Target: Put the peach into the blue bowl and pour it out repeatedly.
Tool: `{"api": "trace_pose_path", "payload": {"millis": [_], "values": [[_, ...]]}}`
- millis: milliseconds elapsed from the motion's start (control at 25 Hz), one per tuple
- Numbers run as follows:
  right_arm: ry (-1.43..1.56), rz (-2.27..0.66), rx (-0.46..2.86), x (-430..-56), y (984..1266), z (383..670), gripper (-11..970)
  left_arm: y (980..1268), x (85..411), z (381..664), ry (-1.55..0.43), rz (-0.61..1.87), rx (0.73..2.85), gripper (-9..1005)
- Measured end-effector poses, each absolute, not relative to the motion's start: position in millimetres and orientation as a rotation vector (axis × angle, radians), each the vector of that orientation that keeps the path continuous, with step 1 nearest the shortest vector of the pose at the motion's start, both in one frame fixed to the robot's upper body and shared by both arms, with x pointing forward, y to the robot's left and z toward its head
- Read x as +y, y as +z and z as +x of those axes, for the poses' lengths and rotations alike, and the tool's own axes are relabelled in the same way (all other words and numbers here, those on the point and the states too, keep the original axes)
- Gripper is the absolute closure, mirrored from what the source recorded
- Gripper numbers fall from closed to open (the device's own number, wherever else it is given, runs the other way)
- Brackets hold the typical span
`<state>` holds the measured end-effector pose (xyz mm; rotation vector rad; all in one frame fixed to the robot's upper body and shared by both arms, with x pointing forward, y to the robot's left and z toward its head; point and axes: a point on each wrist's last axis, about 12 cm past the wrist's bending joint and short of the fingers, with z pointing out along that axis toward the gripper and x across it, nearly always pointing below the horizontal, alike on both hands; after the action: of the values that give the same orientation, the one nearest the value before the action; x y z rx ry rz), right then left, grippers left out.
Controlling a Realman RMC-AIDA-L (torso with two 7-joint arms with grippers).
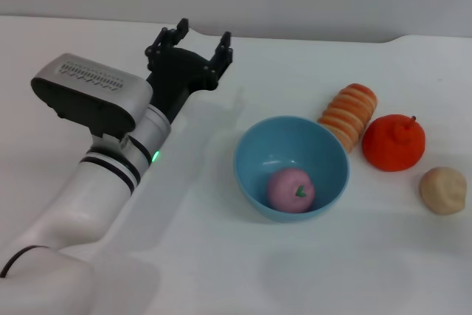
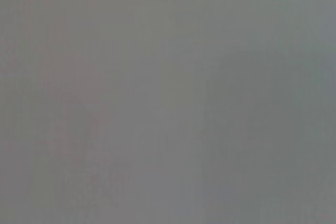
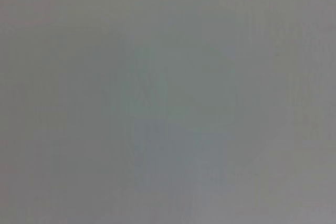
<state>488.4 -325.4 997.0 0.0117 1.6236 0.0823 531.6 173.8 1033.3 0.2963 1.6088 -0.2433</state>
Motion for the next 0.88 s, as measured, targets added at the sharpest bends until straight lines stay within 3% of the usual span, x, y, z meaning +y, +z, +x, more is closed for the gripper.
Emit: {"api": "trace_pose_path", "payload": {"millis": [760, 880], "values": [[0.221, 0.233, 1.701, -316.5, 985.6, 490.5, 340, 1021.7, 180.0, 524.3, -0.223, 0.329, 1.641, 188], [0.196, 0.249, 1.711, -317.0, 983.7, 490.0, 221, 1019.2, 183.8, 524.6, -0.207, 0.332, 1.649, 176]]}}
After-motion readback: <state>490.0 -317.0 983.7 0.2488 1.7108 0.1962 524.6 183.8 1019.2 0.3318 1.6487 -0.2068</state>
